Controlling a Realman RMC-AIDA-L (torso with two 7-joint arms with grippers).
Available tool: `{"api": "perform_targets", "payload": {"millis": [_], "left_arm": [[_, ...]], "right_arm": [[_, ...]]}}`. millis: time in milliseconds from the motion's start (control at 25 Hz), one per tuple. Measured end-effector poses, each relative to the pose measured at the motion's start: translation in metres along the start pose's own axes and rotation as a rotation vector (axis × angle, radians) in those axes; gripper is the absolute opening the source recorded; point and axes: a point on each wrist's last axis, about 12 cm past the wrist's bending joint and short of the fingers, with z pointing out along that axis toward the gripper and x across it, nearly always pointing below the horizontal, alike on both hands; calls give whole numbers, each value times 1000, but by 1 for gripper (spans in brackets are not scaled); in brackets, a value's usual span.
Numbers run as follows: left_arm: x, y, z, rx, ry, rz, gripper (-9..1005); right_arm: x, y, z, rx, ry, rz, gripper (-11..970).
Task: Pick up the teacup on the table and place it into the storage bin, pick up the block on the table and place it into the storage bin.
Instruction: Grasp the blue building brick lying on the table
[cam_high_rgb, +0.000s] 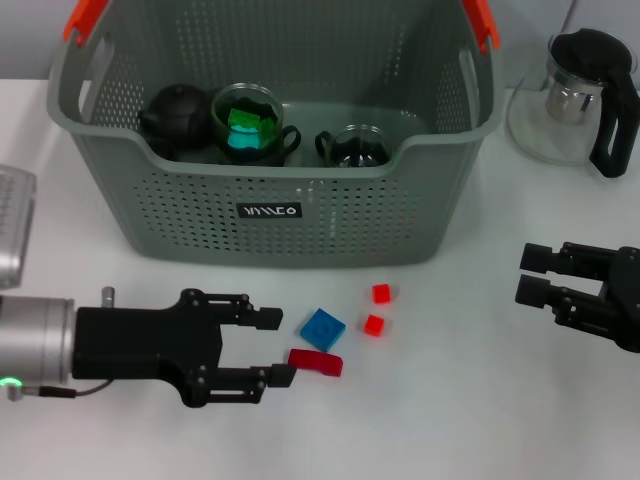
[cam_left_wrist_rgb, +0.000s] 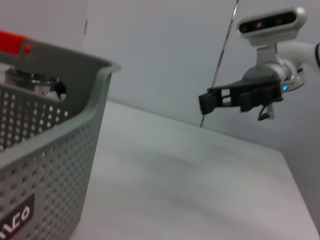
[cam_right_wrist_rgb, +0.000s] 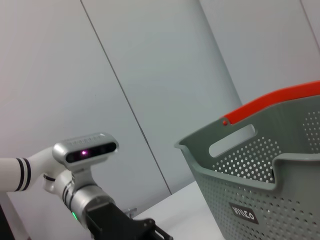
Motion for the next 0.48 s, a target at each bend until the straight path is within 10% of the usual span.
{"api": "perform_targets", "payload": {"millis": [480], "left_arm": [[8,1,18,-35,9,-16,659]], "right_arm": [[-1,1,3,-19,9,-1,530]]}}
